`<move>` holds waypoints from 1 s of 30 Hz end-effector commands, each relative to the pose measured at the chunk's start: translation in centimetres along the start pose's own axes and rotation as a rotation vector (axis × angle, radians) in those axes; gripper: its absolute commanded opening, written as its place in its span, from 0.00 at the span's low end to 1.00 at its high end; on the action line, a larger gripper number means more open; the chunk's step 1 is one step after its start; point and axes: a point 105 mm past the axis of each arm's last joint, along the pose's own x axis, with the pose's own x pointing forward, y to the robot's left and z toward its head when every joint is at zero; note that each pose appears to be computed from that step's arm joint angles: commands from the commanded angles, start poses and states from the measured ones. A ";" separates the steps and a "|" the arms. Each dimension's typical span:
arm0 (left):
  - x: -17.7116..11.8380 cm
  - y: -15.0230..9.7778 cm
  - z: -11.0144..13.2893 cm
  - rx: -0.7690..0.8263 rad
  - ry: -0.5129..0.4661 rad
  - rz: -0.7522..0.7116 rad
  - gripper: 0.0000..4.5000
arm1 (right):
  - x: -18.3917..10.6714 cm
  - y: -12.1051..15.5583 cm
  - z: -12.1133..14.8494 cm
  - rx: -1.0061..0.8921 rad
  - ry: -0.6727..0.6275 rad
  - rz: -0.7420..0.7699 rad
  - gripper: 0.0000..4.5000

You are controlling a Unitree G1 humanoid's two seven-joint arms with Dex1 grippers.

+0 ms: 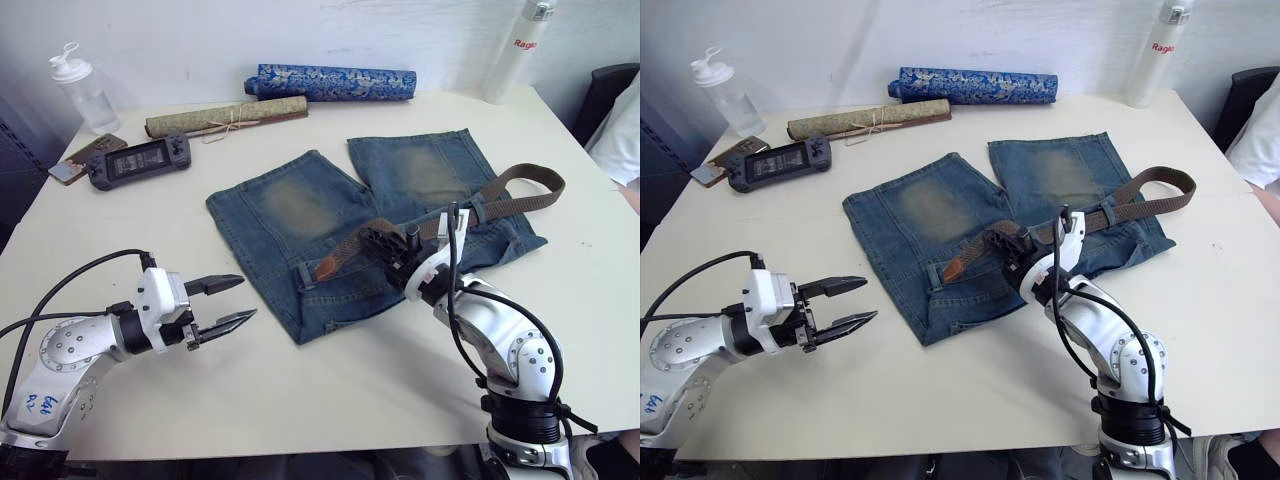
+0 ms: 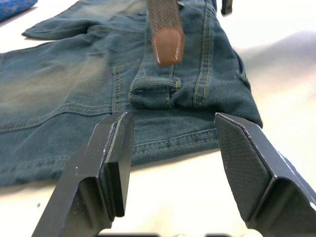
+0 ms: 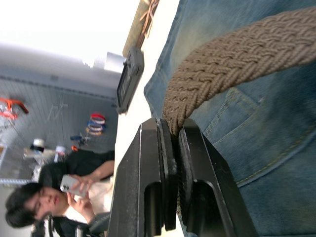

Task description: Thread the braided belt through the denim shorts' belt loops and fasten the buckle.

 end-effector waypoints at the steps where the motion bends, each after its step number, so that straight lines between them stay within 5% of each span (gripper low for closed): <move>1: 0.3 0.0 0.9 0.006 -0.047 0.020 0.64 | 0.5 0.5 -0.1 -0.062 0.000 0.026 0.00; 12: 0.6 0.1 0.7 0.007 -0.043 0.044 0.64 | 1.5 -0.7 0.1 -0.105 -0.021 0.002 0.00; 25: 0.9 0.6 0.3 0.039 -0.023 0.059 0.64 | 4.0 -1.4 -5.1 -0.177 0.186 -0.011 0.00; 30: 1.3 0.6 -0.4 0.219 0.031 0.048 0.64 | 4.5 -2.1 -7.5 -0.178 0.303 -0.029 0.00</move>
